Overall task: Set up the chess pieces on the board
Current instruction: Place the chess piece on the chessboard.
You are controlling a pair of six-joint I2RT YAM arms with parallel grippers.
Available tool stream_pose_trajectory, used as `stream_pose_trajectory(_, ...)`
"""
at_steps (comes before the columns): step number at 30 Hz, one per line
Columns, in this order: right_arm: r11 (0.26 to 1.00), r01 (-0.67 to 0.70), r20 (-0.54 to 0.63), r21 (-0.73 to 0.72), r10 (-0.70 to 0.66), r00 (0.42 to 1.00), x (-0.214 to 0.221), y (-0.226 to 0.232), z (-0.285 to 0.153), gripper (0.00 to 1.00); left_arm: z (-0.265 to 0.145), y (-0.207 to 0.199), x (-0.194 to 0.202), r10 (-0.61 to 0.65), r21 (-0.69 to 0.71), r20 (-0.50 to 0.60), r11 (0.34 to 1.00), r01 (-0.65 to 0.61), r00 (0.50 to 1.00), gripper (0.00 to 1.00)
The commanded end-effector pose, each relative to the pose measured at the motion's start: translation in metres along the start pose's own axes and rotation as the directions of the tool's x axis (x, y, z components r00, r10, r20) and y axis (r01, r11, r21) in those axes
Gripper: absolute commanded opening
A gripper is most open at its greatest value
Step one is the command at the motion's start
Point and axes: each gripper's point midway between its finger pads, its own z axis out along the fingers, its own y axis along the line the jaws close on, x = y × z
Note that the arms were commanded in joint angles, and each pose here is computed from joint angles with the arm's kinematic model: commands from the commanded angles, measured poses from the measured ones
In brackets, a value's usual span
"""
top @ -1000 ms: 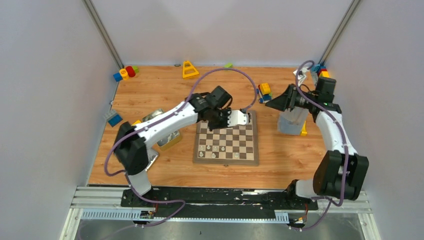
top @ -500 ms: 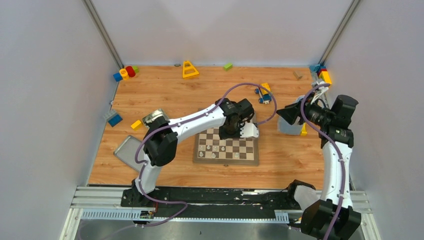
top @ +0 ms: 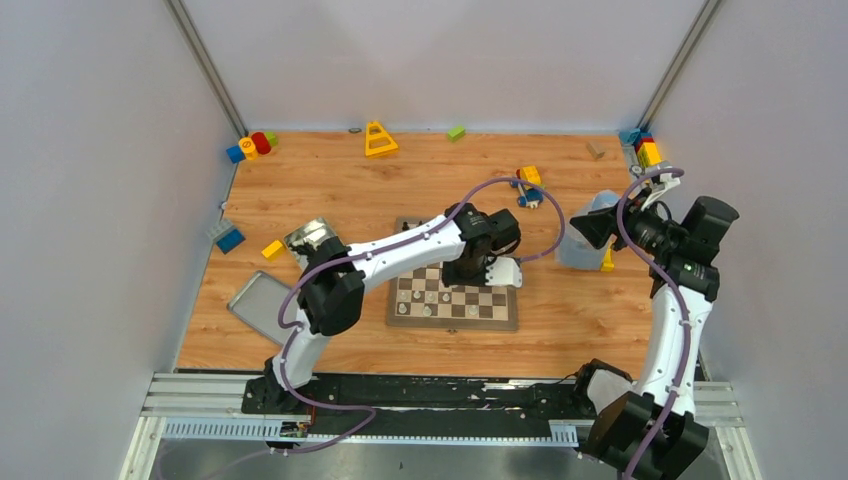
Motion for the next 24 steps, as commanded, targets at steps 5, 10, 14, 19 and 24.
stream_pose_trajectory(5, 0.999, 0.001, 0.012, -0.034, -0.001, 1.000, 0.001, 0.000, -0.007, 0.60, 0.013, 0.006, -0.014, 0.037, -0.013, -0.094, 0.999, -0.038, 0.995, 0.14)
stream_pose_trajectory(10, 0.999, -0.013, 0.012, -0.048, 0.014, 1.000, 0.002, 0.000, -0.008, 0.60, 0.024, 0.013, -0.022, 0.052, -0.012, -0.127, 0.998, -0.054, 0.991, 0.15)
stream_pose_trajectory(14, 0.998, -0.022, 0.009, -0.061, 0.023, 1.000, 0.003, 0.001, -0.008, 0.60, 0.031, 0.014, -0.025, 0.074, -0.003, -0.147, 0.997, -0.075, 0.986, 0.16)
stream_pose_trajectory(19, 0.997, -0.030, 0.006, -0.070, 0.030, 1.000, 0.004, 0.001, -0.007, 0.60, 0.033, 0.012, -0.028, 0.098, -0.001, -0.153, 0.995, -0.099, 0.983, 0.20)
stream_pose_trajectory(24, 0.996, -0.038, 0.003, -0.076, 0.038, 0.999, 0.006, 0.001, -0.007, 0.60, 0.032, 0.014, -0.029, 0.097, -0.015, -0.156, 0.995, -0.101, 0.983, 0.27)
